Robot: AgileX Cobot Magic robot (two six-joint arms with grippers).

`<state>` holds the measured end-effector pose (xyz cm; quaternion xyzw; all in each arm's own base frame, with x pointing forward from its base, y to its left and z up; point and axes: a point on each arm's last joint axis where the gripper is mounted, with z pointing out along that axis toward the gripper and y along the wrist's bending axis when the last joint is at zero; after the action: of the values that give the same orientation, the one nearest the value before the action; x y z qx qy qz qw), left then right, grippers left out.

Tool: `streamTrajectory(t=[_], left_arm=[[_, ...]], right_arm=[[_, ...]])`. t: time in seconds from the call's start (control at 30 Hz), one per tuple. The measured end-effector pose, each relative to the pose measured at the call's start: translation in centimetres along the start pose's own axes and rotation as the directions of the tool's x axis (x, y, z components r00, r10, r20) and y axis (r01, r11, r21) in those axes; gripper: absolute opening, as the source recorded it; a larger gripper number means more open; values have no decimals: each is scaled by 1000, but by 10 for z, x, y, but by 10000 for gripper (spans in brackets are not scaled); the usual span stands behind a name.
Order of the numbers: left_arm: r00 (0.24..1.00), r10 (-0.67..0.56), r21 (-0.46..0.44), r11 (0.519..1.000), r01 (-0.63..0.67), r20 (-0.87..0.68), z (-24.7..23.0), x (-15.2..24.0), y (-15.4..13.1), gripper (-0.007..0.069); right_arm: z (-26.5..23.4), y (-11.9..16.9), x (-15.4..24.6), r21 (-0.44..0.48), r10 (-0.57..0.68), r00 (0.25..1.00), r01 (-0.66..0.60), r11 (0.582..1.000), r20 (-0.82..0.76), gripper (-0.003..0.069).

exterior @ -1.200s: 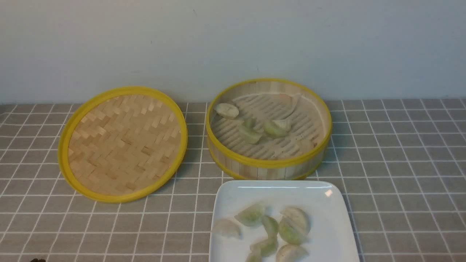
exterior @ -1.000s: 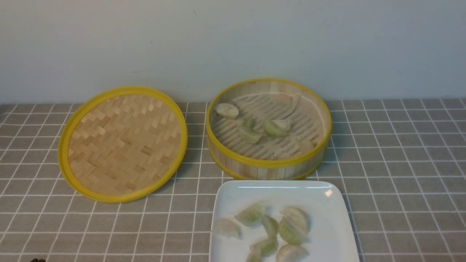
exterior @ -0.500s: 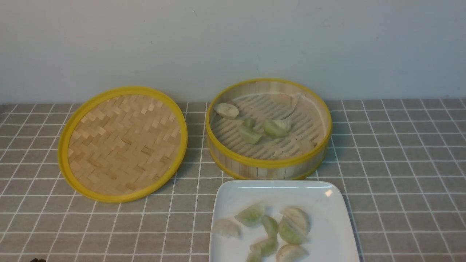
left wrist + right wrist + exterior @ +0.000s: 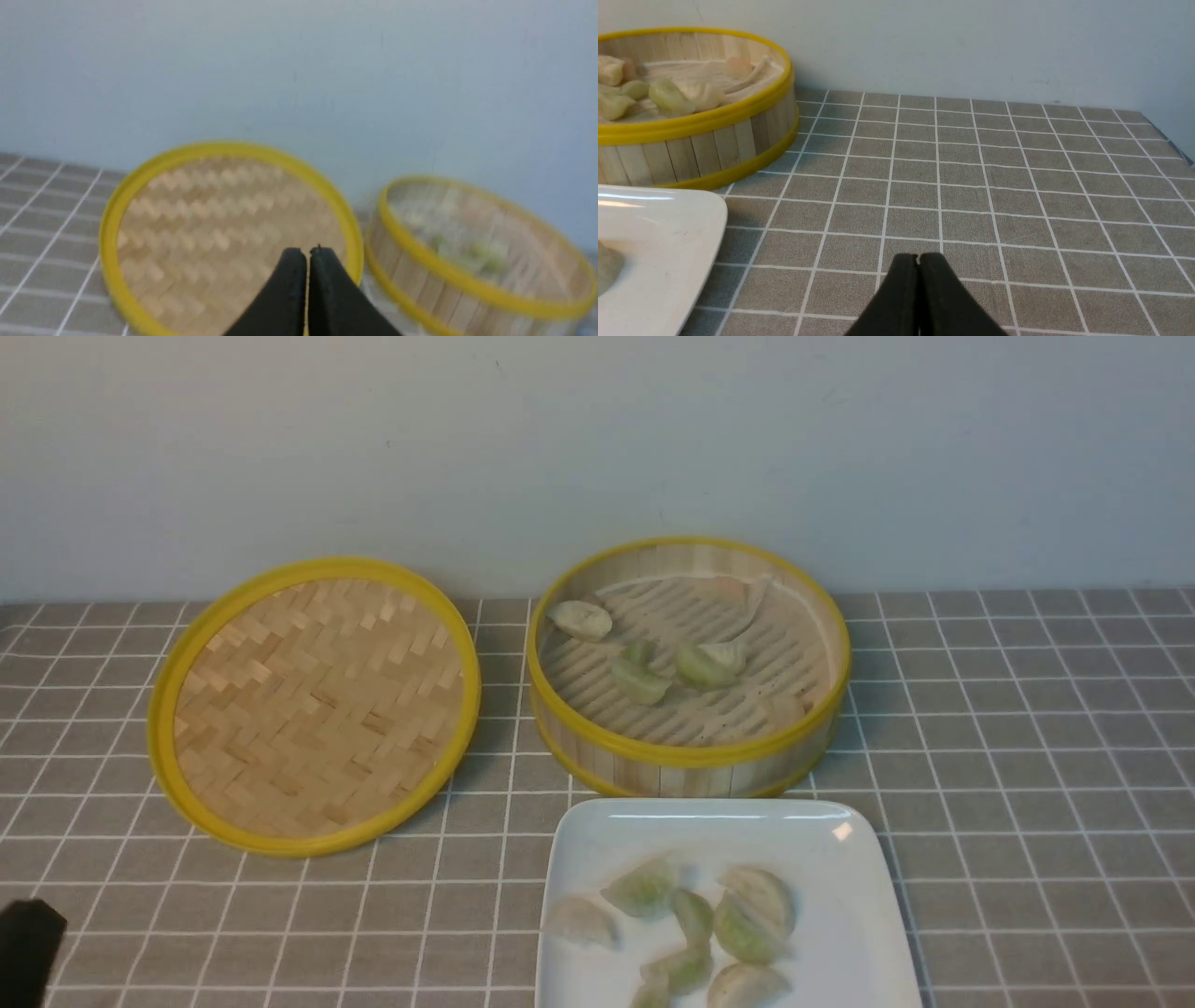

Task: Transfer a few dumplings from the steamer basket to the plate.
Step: Use the left arm to grab a dumpling from the steamer

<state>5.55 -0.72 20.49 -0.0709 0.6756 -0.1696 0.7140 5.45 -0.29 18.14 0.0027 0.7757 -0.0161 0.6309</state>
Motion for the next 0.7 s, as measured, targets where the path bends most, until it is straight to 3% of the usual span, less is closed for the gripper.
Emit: streamTrajectory(t=[0.13,0.17,0.2,0.3,0.37,0.43,0.5,0.53,0.6,0.7], left_arm=[[976,-74,12,997,73,207,-2,-19,0,-5],[953,-101,21,995,99,284,-4,-26,1,-5],[934,-129,35,992,124,332,-6,-33,0,-5],[923,-185,72,983,170,338,-4,-63,-12,-5],[964,-189,76,981,178,187,9,-99,-32,-5],[987,-162,47,986,161,12,30,-117,-45,-5],[986,-134,38,990,138,-100,41,-128,-53,-5],[960,-100,16,994,108,-263,60,-131,-58,-5],[881,-49,7,998,59,-470,89,-133,-65,-5],[772,-5,21,999,24,-635,123,-126,-67,-5]], right_arm=[[0,0,-1,-5,19,1000,-18,1000,14,-13],[0,2,-2,-58,63,997,-61,996,34,-13],[1,2,-4,-32,118,991,-117,993,55,-13],[-1,4,-15,-103,333,928,-320,942,167,-13],[-4,2,-27,-191,554,793,-521,832,252,-13],[-6,0,-32,-230,625,724,-581,781,293,-13],[-7,-1,-34,-245,645,697,-597,764,314,-13],[-8,-2,-36,-255,655,680,-604,755,330,-13],[-8,-3,-37,-263,664,666,-611,747,340,-13],[-9,-4,-39,-277,675,645,-617,736,359,-13]])
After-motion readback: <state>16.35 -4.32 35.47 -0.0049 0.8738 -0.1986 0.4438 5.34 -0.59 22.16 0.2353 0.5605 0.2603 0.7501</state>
